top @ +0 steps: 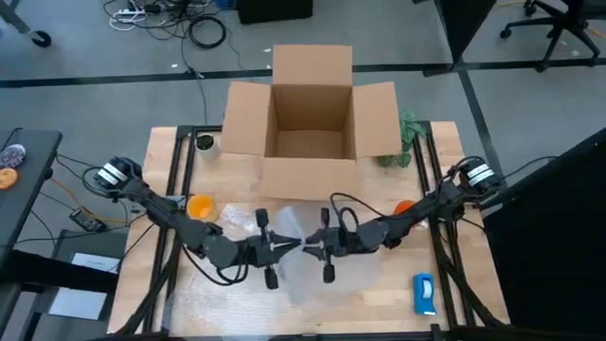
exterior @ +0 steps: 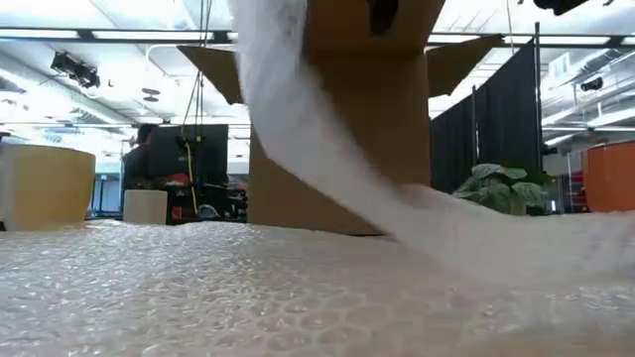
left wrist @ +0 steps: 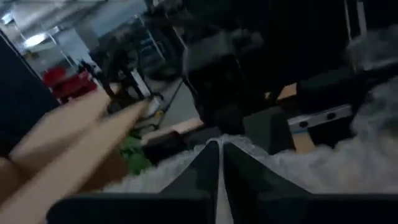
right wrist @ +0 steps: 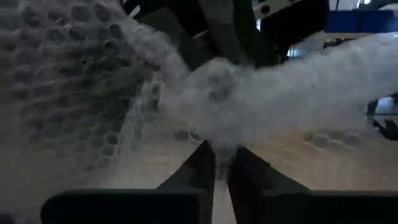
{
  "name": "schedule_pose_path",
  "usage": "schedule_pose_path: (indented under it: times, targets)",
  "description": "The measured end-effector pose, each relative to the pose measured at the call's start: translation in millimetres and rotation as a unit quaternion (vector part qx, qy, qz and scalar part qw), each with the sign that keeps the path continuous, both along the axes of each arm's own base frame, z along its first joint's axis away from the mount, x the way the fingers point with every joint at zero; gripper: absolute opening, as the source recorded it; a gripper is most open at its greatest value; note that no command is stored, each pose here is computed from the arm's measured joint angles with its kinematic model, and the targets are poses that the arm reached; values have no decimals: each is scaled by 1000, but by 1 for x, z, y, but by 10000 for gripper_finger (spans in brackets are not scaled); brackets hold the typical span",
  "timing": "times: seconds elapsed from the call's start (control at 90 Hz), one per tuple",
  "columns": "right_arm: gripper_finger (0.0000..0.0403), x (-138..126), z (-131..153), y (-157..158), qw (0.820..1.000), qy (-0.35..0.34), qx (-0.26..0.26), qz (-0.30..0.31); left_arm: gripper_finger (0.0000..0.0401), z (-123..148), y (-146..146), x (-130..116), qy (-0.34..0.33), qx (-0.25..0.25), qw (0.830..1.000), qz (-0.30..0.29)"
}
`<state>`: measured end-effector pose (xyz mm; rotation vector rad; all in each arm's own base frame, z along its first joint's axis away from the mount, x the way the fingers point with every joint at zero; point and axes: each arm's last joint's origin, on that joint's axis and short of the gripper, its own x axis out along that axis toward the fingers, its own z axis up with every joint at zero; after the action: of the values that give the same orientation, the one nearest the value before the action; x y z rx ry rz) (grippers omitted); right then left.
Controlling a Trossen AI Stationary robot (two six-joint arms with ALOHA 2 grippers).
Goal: Wrap mug
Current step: Wrap the orange mug with the bubble wrap
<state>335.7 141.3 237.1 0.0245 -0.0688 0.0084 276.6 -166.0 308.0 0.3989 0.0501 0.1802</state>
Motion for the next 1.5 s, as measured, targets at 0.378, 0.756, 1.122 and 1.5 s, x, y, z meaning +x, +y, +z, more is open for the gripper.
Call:
schedule_pose_path:
  times: [0.378, 0.756, 1.122, 1.5]
  targets:
    - [0, -4, 0, 5, 1000, 5, -12, -6, 109, 31, -11, -35, 26, 22, 997, 66]
    - [0, -66, 61, 21, 996, 30, -67, 52, 121, 20, -38, -92, 42, -73, 996, -9]
    - [0, -148, 84, -17, 959, 236, 119, 107, 122, -100, -6, -33, 177, -259, 948, -57]
    - [0, -209, 75, -56, 869, 410, 276, 34, 122, -161, 2, -21, 337, -335, 878, -49]
